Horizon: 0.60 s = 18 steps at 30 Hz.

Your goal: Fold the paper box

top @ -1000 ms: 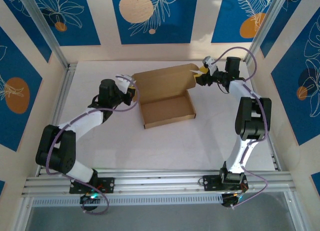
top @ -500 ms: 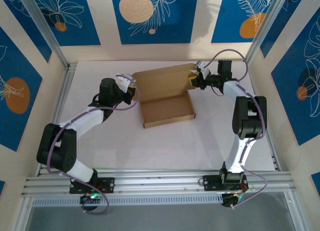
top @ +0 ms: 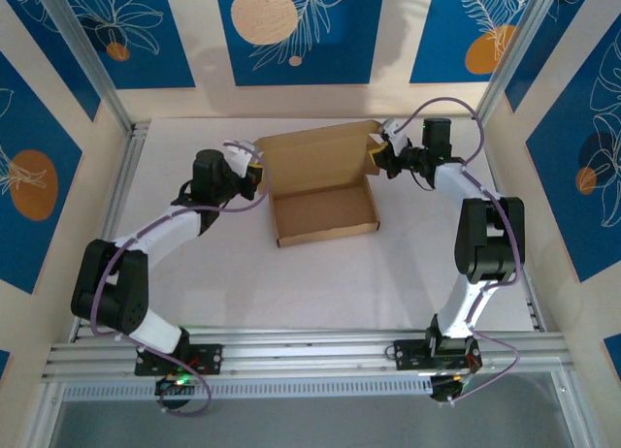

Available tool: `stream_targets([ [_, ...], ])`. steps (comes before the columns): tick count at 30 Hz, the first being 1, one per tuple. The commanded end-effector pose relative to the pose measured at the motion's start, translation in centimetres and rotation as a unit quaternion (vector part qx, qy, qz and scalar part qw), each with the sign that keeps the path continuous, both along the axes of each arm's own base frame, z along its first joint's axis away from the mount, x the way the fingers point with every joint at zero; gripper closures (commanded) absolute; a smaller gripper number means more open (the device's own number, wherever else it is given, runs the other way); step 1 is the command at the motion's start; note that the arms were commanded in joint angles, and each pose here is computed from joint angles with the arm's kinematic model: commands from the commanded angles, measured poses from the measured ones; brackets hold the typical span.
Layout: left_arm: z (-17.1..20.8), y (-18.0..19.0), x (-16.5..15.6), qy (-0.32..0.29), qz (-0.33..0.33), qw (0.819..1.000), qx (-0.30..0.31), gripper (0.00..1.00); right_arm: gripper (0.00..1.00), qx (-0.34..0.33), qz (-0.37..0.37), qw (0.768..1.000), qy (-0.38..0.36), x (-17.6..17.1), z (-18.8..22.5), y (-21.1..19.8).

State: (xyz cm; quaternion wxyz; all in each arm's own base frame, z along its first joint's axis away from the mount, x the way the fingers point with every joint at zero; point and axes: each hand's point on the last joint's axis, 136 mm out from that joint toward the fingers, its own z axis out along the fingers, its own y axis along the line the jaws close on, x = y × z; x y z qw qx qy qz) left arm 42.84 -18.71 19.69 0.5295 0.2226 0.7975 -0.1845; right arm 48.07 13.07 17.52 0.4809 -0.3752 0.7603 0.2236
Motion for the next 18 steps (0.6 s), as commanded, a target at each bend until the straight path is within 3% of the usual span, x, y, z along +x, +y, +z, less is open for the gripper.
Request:
stream_targets([
  [1, 0.9, 0.5, 0.8, -0.002, 0.031, 0.999, -0.012, 1.00, 1.00, -0.027, -0.041, 0.999, 0.022, -0.6, 0.0, 1.2],
  [4, 1.1, 1.3, 1.2, 0.001, 0.079, 0.996, -0.037, 1.00, 1.00, -0.058, -0.096, 0.994, 0.000, -0.9, -0.9, 2.5],
  [8, 2.1, 2.1, 1.2, -0.006, 0.133, 0.987, -0.091, 1.00, 1.00, -0.045, -0.193, 0.980, -0.025, -1.8, -0.7, 2.6],
  [12, 2.7, 2.6, 0.4, -0.009, 0.165, 0.979, -0.120, 1.00, 1.00, 0.002, -0.301, 0.953, 0.028, -3.4, -0.1, 1.3],
  [14, 3.0, 2.8, -0.3, -0.013, 0.179, 0.974, -0.141, 1.00, 1.00, 0.016, -0.323, 0.944, 0.073, -4.7, -0.3, 1.4],
  [18, 3.1, 3.0, -1.8, -0.016, 0.190, 0.964, -0.187, 1.00, 1.00, 0.047, -0.350, 0.932, 0.081, -6.5, 0.2, 1.7],
])
